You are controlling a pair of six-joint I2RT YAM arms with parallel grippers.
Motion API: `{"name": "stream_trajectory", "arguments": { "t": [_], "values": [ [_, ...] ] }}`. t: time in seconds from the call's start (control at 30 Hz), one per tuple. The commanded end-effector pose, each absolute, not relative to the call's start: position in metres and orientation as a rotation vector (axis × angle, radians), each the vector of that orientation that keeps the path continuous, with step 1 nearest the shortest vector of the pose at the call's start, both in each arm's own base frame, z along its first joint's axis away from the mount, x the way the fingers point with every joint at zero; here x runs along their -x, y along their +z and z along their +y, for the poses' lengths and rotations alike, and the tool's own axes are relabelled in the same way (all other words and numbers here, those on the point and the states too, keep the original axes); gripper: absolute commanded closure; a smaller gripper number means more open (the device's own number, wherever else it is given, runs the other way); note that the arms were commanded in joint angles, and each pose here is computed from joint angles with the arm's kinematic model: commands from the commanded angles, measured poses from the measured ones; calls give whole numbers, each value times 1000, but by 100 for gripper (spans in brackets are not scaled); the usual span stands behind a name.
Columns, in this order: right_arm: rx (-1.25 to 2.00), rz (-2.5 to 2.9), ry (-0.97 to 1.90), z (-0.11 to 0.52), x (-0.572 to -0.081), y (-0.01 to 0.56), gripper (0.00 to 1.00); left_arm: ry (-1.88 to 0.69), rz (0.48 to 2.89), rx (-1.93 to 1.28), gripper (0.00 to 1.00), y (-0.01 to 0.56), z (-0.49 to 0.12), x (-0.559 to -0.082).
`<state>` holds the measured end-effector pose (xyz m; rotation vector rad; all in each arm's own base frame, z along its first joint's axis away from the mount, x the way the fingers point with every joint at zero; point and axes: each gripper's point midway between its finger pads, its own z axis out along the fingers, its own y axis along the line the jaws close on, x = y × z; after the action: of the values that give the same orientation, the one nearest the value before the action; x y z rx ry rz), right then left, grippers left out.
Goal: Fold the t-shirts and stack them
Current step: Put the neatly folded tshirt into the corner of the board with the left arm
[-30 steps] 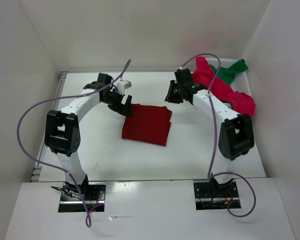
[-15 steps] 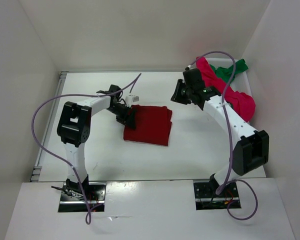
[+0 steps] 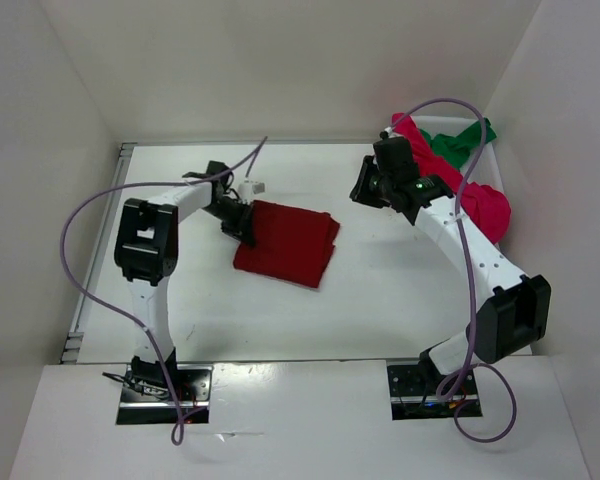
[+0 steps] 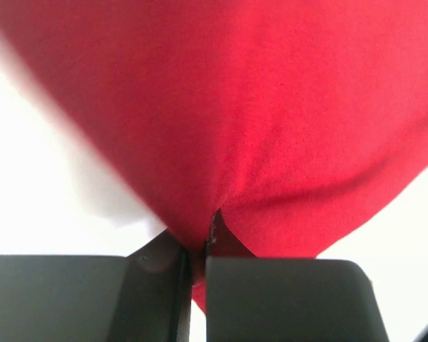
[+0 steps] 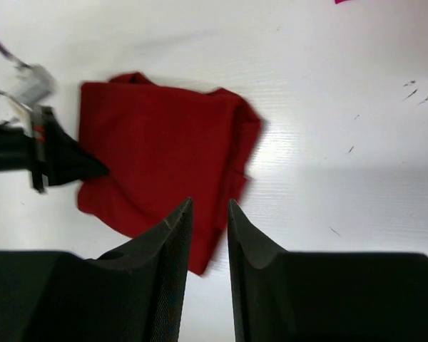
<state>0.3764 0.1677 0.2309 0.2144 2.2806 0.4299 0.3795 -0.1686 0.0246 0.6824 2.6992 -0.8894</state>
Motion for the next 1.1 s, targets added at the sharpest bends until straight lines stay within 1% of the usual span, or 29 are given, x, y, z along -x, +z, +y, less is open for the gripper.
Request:
{"name": "stream_trajectory", "arguments": {
  "t": [0.0,0.1,0.13,0.17,0.2,0.23,0.27,0.3,0.37,0.4,0.43,0.47,0.5,0.57,0.63,0.67,0.7,0.73,0.77,0.87,0.97,1.07],
  "values": [
    [-201,2261,378,159,-371,238,69,-614,2690,-537,100,28,-84,-427],
    [-178,2262,367,159,-373,238,67,-492,2709,-479,100,25,-37,-442],
    [-171,2248,357,157,-375,243,67,-441,2716,-420,100,23,-10,-448],
    [-157,2248,351,158,-377,243,67,-425,2702,-400,100,28,3,-458],
    [-157,2264,343,159,-379,237,67,-407,2727,-380,100,18,17,-459],
    [-141,2267,335,159,-381,238,65,-386,2728,-350,100,16,29,-464],
    [-126,2260,331,160,-384,241,65,-310,2700,-315,100,24,57,-478],
    [-125,2286,319,161,-386,233,65,-280,2718,-303,100,15,71,-481],
    [-107,2289,299,158,-393,235,65,-182,2709,-246,100,18,108,-494],
    [-106,2321,285,159,-395,225,65,-145,2687,-225,100,23,124,-510],
    [-106,2320,285,160,-398,228,65,-115,2676,-216,100,25,137,-517],
    [-94,2322,279,161,-400,228,65,-101,2696,-183,100,11,152,-519],
    [-93,2335,273,160,-398,226,65,-29,2651,-205,100,32,163,-536],
    [-93,2338,272,161,-400,224,65,92,2629,-191,100,38,190,-553],
    [-92,2349,276,164,-397,223,65,127,2594,-189,100,46,196,-567],
    [-92,2349,276,164,-397,223,65,119,2646,-171,100,23,203,-561],
    [-81,2363,274,167,-393,221,65,189,2538,-152,100,60,212,-579],
    [-80,2377,268,165,-390,219,65,210,2524,-147,100,61,215,-582],
    [-88,2372,249,163,-391,219,65,211,2557,-132,100,43,220,-576],
    [-80,2386,234,163,-384,219,65,201,2553,-135,100,35,220,-579],
    [-83,2395,218,160,-382,219,64,256,2536,-88,100,32,238,-580],
    [-83,2393,219,160,-382,222,60,340,2517,-81,99,40,250,-583]
  ]
}}
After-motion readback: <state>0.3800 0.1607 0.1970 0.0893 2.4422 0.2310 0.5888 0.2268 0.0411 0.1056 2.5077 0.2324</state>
